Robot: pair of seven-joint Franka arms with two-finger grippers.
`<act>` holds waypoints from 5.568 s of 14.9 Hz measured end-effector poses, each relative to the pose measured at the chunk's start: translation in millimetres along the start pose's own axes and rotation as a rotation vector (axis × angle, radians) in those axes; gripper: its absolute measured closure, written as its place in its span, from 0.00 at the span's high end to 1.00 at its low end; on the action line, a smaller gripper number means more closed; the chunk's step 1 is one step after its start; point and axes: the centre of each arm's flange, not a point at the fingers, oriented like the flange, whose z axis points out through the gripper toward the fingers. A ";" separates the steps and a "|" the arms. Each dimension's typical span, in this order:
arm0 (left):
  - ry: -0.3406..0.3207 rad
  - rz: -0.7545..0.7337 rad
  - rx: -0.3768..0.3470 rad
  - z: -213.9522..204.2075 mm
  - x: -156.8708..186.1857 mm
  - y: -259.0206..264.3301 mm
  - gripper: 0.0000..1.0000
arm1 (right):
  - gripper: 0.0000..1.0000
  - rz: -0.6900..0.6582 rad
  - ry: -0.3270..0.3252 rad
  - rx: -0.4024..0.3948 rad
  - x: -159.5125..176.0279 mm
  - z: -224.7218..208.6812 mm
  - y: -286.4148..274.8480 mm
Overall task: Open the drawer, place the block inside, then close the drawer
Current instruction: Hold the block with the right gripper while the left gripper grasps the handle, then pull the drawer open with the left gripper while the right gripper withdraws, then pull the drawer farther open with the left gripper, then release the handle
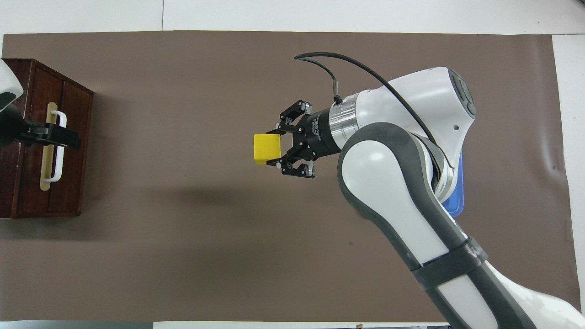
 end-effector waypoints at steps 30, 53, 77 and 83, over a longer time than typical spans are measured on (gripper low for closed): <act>-0.045 0.133 0.284 123.8 65.6 12.5 1.00 | 0.56 0.154 0.051 0.101 91.2 -91.4 -47.7; -0.093 0.148 0.395 165.6 46.1 -10.5 1.00 | 0.56 0.086 0.058 0.068 121.3 -116.2 -51.4; -0.045 0.084 0.405 172.6 47.7 43.9 1.00 | 0.56 0.006 0.075 0.052 109.1 -107.6 -48.5; -0.027 0.065 0.376 171.1 47.3 76.1 1.00 | 0.56 0.006 0.075 0.053 109.0 -107.7 -48.6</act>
